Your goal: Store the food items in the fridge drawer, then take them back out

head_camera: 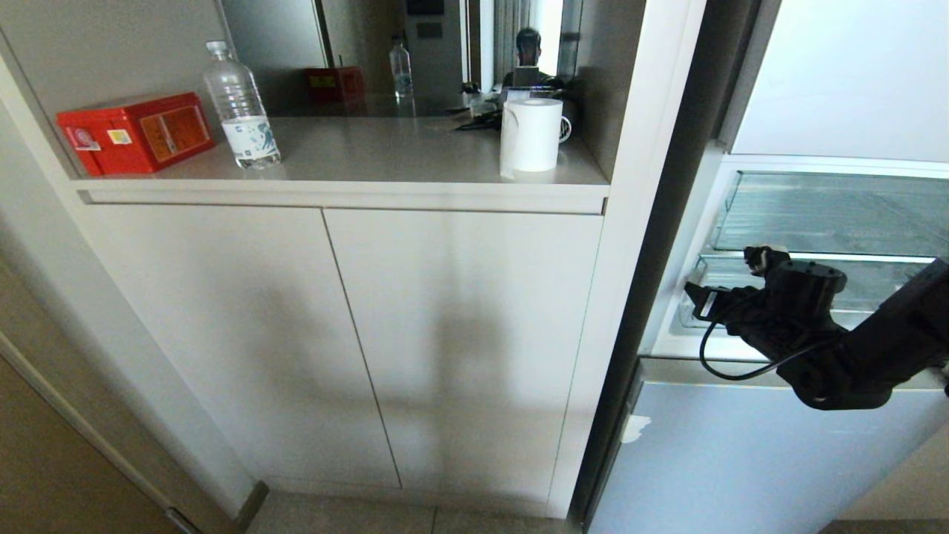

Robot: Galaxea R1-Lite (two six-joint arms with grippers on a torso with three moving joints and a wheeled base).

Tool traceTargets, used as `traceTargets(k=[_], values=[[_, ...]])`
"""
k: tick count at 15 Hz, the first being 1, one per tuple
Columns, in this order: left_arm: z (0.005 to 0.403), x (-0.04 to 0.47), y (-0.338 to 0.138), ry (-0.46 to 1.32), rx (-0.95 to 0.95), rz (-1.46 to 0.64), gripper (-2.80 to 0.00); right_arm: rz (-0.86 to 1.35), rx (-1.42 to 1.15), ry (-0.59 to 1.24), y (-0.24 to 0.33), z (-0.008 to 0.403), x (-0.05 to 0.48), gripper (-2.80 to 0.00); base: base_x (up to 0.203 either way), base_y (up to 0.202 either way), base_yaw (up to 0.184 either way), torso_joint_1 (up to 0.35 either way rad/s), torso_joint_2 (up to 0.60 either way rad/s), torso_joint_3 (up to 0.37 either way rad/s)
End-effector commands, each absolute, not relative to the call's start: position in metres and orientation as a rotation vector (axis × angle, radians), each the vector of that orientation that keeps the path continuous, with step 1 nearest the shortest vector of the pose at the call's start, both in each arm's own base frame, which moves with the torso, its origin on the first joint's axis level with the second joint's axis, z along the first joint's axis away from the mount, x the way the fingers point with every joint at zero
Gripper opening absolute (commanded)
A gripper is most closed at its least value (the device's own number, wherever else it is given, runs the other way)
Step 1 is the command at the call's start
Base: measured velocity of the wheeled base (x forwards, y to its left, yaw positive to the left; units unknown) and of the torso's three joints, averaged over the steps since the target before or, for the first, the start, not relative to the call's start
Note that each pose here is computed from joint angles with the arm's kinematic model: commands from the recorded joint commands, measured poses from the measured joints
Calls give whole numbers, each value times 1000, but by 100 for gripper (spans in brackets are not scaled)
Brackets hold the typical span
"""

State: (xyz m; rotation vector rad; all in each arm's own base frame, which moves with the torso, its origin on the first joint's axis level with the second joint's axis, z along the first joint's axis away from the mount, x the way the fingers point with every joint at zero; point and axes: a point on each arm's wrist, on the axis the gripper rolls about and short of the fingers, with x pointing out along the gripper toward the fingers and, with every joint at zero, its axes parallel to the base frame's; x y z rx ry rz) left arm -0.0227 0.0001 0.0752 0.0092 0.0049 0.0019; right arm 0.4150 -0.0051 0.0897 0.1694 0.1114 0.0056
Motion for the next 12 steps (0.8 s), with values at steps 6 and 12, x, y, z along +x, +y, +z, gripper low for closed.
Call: traceTargets(k=[6, 12], values=[[75, -23, 0, 6, 9, 2, -280, 51, 175, 99, 13, 91, 418, -280, 0, 0, 0, 0, 0, 0], [75, -23, 0, 6, 9, 2, -280, 54, 180, 102, 13, 98, 391, -280, 0, 0, 0, 0, 0, 0]])
